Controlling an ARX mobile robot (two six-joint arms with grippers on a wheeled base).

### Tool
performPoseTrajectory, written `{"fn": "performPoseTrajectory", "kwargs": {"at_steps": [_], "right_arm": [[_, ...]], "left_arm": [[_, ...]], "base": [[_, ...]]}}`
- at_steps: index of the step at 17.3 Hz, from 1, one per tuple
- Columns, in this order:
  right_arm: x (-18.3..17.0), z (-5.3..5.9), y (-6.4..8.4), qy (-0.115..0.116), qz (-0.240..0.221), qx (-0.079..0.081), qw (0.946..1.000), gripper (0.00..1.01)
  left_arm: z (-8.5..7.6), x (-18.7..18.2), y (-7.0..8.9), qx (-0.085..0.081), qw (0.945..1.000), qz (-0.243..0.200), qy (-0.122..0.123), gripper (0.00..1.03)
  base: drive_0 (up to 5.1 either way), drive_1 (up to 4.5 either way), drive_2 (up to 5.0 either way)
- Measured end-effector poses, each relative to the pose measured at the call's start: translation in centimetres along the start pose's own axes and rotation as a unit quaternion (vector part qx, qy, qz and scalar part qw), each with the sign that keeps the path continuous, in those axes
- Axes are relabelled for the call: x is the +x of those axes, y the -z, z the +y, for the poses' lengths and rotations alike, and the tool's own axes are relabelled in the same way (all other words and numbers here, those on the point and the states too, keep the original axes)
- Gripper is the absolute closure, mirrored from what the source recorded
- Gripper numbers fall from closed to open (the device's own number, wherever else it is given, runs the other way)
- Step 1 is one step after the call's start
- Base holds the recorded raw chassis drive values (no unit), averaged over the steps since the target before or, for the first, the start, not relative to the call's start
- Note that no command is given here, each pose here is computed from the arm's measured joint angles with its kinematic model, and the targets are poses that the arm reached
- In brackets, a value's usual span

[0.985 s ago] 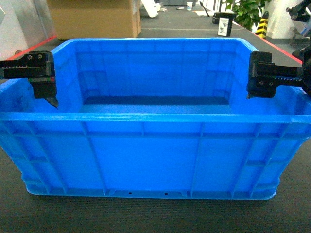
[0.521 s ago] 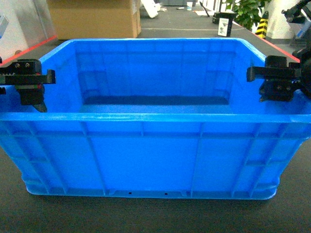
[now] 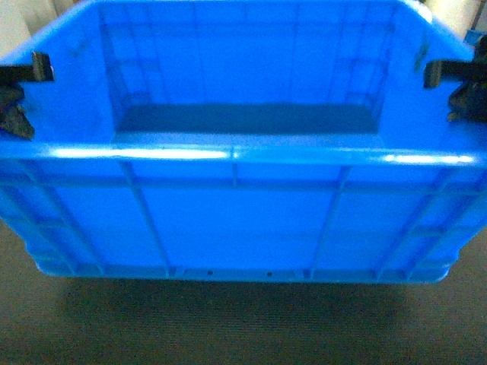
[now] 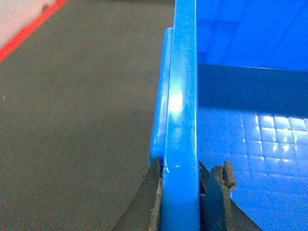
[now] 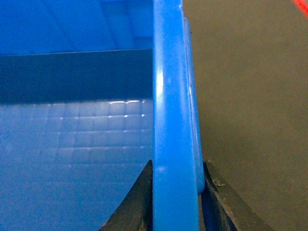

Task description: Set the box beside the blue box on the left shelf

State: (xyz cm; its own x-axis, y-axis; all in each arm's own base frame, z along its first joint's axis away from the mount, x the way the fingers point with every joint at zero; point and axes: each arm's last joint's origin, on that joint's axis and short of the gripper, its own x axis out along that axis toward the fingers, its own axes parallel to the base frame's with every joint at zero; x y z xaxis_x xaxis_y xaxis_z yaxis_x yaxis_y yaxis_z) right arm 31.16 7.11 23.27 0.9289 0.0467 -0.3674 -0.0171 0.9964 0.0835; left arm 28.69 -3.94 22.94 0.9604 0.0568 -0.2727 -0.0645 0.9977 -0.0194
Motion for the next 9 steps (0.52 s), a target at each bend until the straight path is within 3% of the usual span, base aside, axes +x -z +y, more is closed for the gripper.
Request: {"fn": "performPoseTrajectory", "kwargs": {"at_steps": [4,5,6,7,8,9], "right_arm": [[-4.5,0.3,-1.0,0.012,-0.097,-0.009,0.9952,0.8],[-7.2,0.3,-0.1,0.027,-0.132,-0.016,0.9908,0.8],[-10.7,-0.1,3.2,0.062,-0.145,-0.024,0.9872,0.8],[-13.0,-0.5,3.7,0.073,-0.178,-0.012,0.9813,0.8],[-13.6,-0.3,3.6,0.071,-0.197,-0.012,0.9778,0.8],[-13.6,-0.3,3.6,0.071,-0.197,-0.012,0.9777,0.8]], "left_arm": [[-0.5,-4.2,-0.9,-0.011,0.9951,-0.098,0.006,0.92],[-1.0,-7.3,0.5,-0.014,0.9915,-0.13,0.002,0.92],[-1.8,-10.9,2.9,-0.005,0.9898,-0.142,-0.001,0.92],[-2.1,-13.6,3.0,-0.003,0.9817,-0.191,-0.002,0.92],[-2.0,-14.3,2.6,0.0,0.9772,-0.212,-0.002,0.92],[-2.0,-14.3,2.6,-0.001,0.977,-0.213,-0.003,0.92]], "base": [[0.0,0.0,0.0],[0.0,0.0,0.0],[0.0,0.0,0.0],[0.0,0.0,0.0],[0.0,0.0,0.0],[0.0,0.0,0.0]]}}
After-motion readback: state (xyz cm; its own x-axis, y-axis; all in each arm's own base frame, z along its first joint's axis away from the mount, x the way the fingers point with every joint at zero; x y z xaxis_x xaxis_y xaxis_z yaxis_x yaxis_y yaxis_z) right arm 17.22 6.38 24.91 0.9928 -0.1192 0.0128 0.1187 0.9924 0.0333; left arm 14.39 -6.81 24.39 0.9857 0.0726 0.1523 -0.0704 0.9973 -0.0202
